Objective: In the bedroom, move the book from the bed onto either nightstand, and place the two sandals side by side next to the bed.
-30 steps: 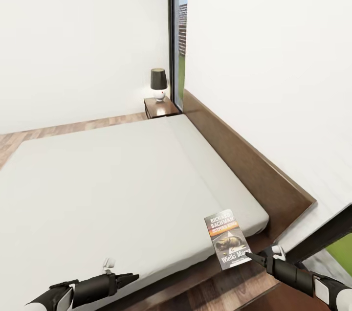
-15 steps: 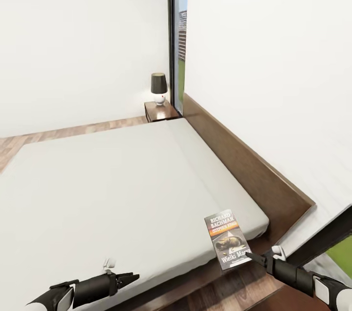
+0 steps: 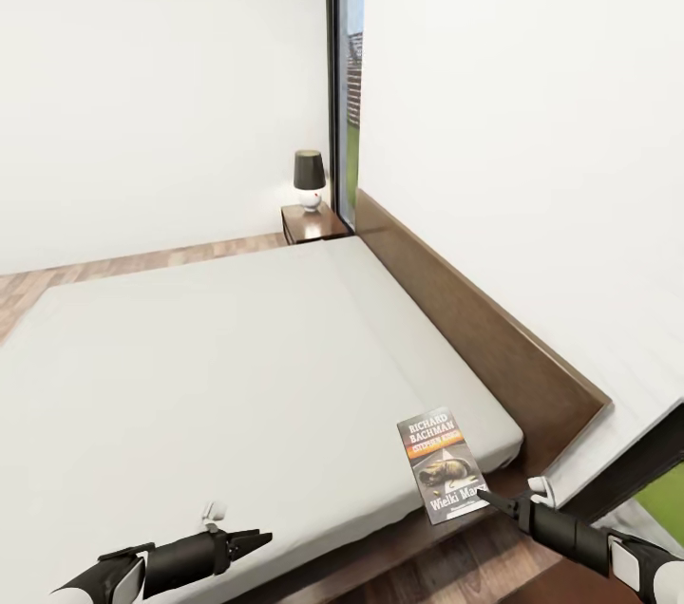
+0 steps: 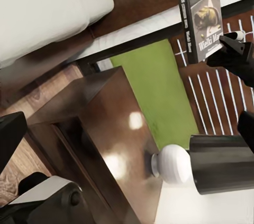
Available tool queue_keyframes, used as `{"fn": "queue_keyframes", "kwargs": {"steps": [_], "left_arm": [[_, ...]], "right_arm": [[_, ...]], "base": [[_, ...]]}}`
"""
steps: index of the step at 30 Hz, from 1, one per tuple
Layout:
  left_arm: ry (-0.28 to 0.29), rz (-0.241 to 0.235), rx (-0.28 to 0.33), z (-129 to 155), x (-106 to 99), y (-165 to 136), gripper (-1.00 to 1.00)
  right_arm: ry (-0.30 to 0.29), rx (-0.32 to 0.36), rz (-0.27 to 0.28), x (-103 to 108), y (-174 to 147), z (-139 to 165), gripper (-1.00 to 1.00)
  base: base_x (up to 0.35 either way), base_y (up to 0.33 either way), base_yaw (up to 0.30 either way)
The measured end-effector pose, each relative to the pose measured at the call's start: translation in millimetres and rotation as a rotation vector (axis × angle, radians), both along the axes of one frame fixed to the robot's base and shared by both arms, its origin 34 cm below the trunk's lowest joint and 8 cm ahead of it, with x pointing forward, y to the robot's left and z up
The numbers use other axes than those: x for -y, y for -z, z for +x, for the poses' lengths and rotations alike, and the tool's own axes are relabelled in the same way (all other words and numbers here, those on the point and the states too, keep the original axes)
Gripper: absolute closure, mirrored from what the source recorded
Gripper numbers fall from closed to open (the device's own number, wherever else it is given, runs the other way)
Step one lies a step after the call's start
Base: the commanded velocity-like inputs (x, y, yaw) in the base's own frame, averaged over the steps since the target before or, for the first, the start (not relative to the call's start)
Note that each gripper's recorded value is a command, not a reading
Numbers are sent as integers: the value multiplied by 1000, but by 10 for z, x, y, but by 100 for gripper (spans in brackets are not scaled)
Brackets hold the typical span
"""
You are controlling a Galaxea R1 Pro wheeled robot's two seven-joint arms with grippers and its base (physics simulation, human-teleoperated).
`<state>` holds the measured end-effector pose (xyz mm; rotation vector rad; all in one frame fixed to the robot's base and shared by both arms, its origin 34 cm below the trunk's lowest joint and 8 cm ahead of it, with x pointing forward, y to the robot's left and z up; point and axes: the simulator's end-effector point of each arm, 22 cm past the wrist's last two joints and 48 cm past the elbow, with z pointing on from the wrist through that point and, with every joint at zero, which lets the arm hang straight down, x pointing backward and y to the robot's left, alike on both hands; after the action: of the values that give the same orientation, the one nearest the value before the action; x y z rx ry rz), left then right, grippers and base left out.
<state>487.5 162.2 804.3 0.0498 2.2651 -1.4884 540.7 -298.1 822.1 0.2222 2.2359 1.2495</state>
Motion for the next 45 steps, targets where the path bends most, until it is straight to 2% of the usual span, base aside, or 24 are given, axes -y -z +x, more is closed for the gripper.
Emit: {"fn": "queue_keyframes", "kwargs": {"steps": [45], "left_arm": [[-2,8,79,144,-6,-271,-100]], "right_arm": [[-1,74,1,-2,-323,119,100]], "base": [[0,0,0]]}}
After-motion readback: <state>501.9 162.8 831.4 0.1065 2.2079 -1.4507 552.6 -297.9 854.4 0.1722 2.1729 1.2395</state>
